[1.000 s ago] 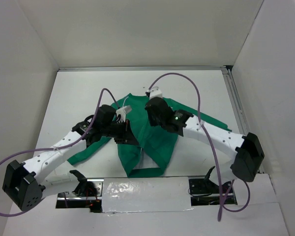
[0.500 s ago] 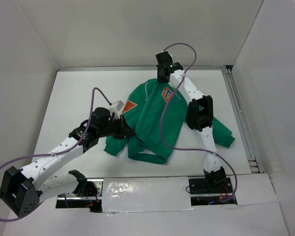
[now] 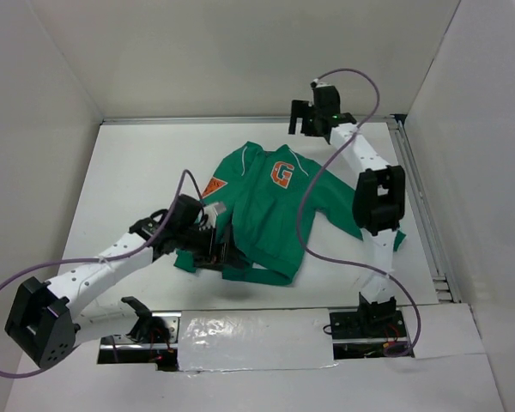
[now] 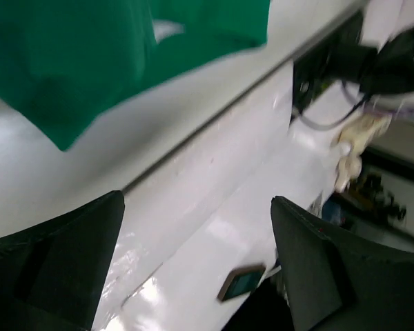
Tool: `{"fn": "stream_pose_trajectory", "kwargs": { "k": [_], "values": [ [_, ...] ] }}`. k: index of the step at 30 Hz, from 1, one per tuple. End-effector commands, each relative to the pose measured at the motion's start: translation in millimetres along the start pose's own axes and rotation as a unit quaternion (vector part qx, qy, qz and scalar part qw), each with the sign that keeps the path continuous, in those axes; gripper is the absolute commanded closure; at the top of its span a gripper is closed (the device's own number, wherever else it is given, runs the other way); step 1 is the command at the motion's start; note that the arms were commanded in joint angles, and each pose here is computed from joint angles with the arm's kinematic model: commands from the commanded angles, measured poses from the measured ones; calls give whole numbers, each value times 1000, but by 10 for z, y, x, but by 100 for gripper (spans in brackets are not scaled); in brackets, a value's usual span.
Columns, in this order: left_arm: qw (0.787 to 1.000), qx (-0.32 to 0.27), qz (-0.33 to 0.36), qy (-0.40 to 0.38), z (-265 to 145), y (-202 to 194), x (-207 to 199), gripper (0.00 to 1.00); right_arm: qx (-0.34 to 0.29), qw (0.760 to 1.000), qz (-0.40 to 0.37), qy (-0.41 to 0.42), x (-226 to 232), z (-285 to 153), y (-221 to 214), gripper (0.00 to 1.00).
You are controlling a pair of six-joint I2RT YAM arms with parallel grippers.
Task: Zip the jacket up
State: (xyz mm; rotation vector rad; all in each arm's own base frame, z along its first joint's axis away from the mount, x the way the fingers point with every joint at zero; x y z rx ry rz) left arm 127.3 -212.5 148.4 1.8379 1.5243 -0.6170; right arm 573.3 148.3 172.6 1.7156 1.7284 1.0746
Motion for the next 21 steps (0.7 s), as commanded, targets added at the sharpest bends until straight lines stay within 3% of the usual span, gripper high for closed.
{"fn": "stream_pose_trajectory", "kwargs": {
  "k": [1, 2, 3, 5, 6, 7, 8, 9, 11, 16, 21],
  "values": [
    [995, -84, -7, 43, -277, 432, -76, 1, -75, 996, 28, 38, 179, -750, 407, 0],
    [993, -102, -21, 51, -326, 522, -67, 1, -100, 994, 37, 39, 188, -1070, 513, 0],
    [989, -131, -30, 58, -427, 685, -35, 1, -60, 997, 46, 15, 60, -1031, 124, 0],
    [979, -177, -54, 87, -604, 895, 97, 1, -81, 994, 69, -10, -47, -1372, 61, 0],
    [974, -202, -53, 89, -721, 1009, 98, 1, -51, 995, 77, -40, -215, -1372, -328, 0],
    [969, -219, -63, 92, -816, 1075, 115, 1, -74, 992, 97, -42, -231, -1632, -296, 0],
    [961, -249, -79, 93, -977, 1185, 191, 1, -52, 990, 112, -62, -353, -1671, -580, 0],
    [956, -273, -76, 81, -1107, 1245, 146, 1, -87, 985, 130, -70, -439, -1958, -475, 0],
    [939, -324, -76, 82, -1374, 1363, 131, 1, -78, 979, 165, -92, -577, -2130, -741, 0],
    [920, -367, -79, 108, -1681, 1448, 138, 1, -147, 965, 195, -98, -695, -2767, -848, 0],
    [924, -371, -55, 81, -1688, 1389, 82, 1, -174, 961, 191, -94, -686, -3089, -918, 0]
  ]
}}
Point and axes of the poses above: each gripper's point midway between its finger pads, its own z axis out along the fingers, its own x axis along the line the jaws close on, y = z × x, the point moved 4 cm from there along -z, back along the fingers, and after that the axes turned 1 degree about z, right-handed, at the moved point
